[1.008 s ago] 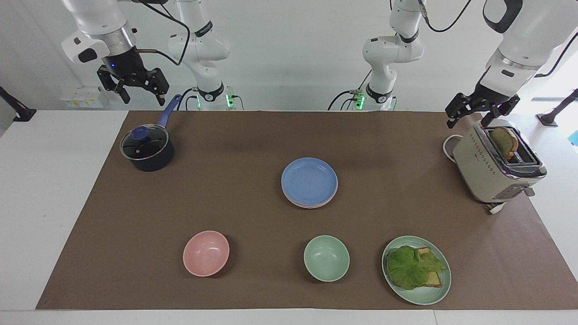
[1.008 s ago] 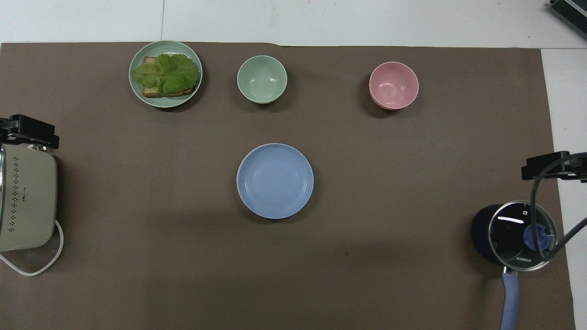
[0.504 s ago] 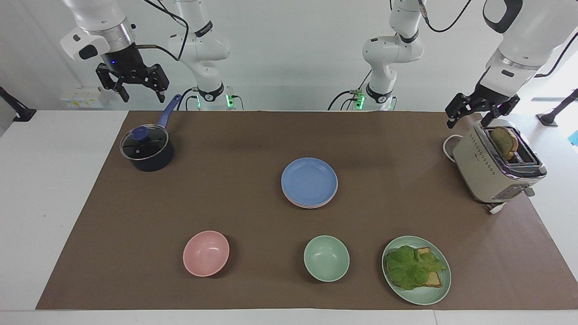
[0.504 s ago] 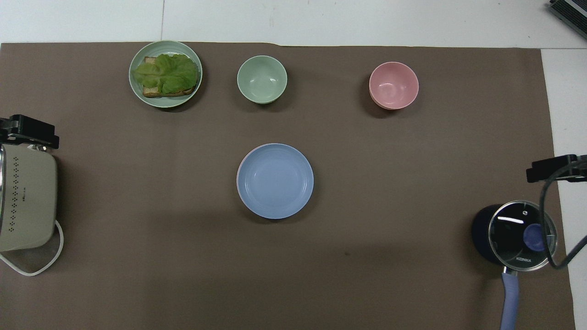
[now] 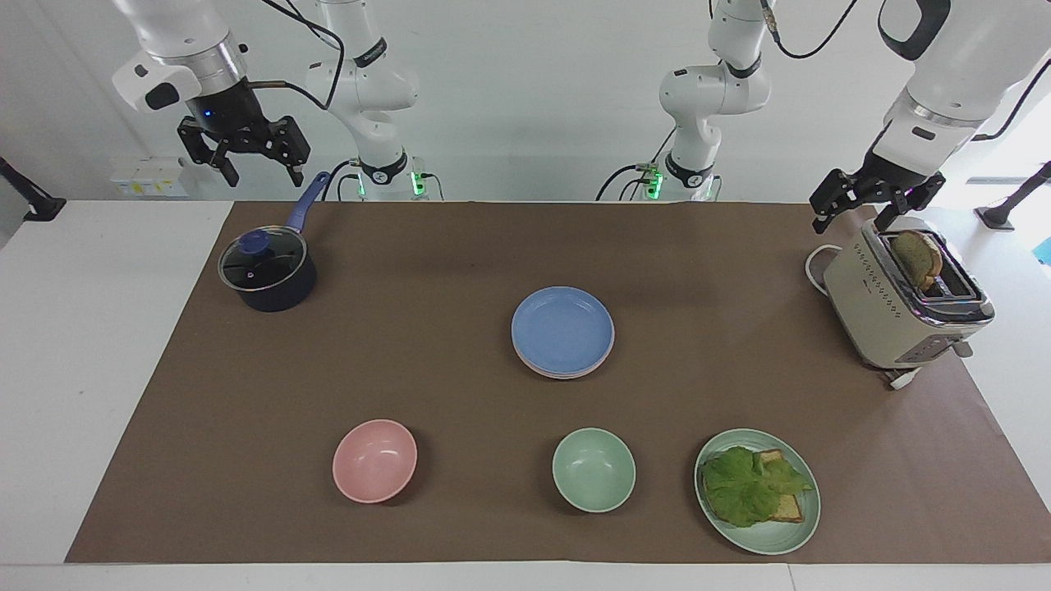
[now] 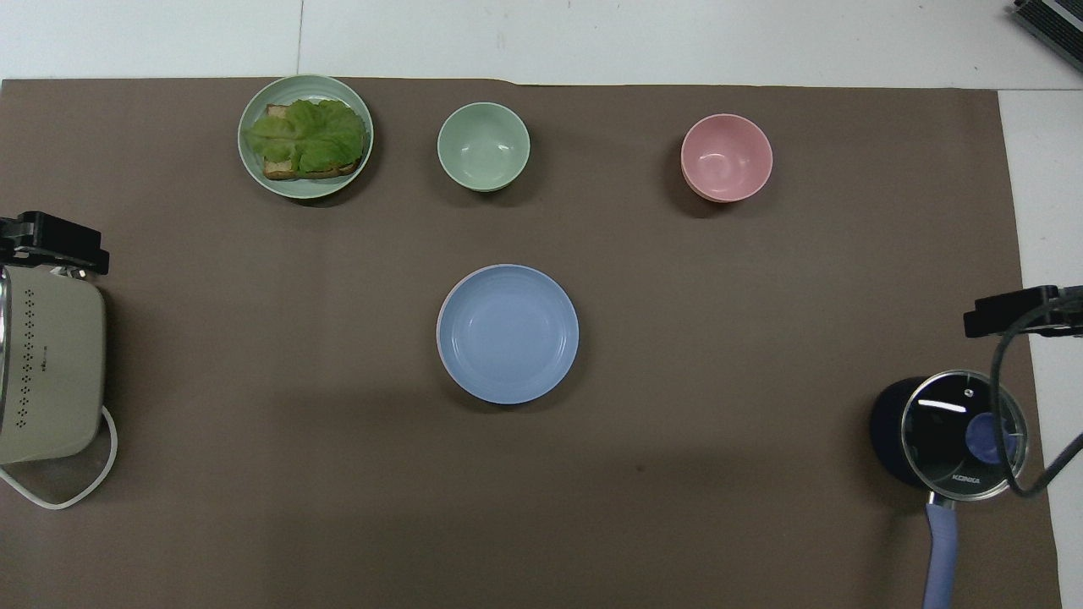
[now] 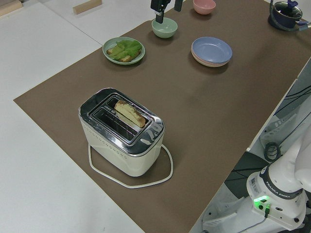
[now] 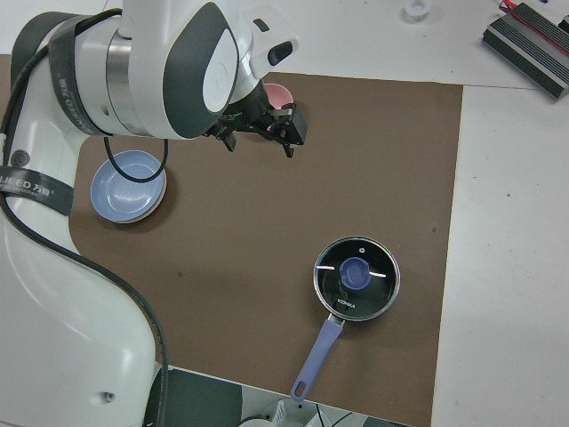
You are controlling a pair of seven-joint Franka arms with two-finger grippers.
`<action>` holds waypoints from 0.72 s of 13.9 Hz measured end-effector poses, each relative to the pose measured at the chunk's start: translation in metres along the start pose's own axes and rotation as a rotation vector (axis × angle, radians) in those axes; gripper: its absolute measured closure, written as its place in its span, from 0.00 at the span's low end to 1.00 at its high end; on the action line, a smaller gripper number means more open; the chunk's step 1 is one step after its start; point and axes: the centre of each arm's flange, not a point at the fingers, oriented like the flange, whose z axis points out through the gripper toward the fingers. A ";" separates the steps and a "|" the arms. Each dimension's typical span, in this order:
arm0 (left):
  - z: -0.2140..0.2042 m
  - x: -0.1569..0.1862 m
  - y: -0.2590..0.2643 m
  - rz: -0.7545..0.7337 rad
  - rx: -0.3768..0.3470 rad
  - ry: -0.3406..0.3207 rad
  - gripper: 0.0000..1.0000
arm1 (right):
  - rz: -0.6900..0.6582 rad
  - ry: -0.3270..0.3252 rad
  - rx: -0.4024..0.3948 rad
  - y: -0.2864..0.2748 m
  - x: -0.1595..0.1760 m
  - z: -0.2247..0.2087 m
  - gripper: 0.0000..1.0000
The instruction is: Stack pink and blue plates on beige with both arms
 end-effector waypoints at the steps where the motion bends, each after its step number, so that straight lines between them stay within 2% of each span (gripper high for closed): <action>1: 0.000 0.000 0.000 0.000 0.000 0.000 0.00 | -0.001 0.000 0.000 -0.001 0.000 0.000 0.00; 10: 0.000 0.000 0.000 0.000 0.000 0.000 0.00 | -0.004 -0.014 0.005 -0.002 -0.001 0.002 0.00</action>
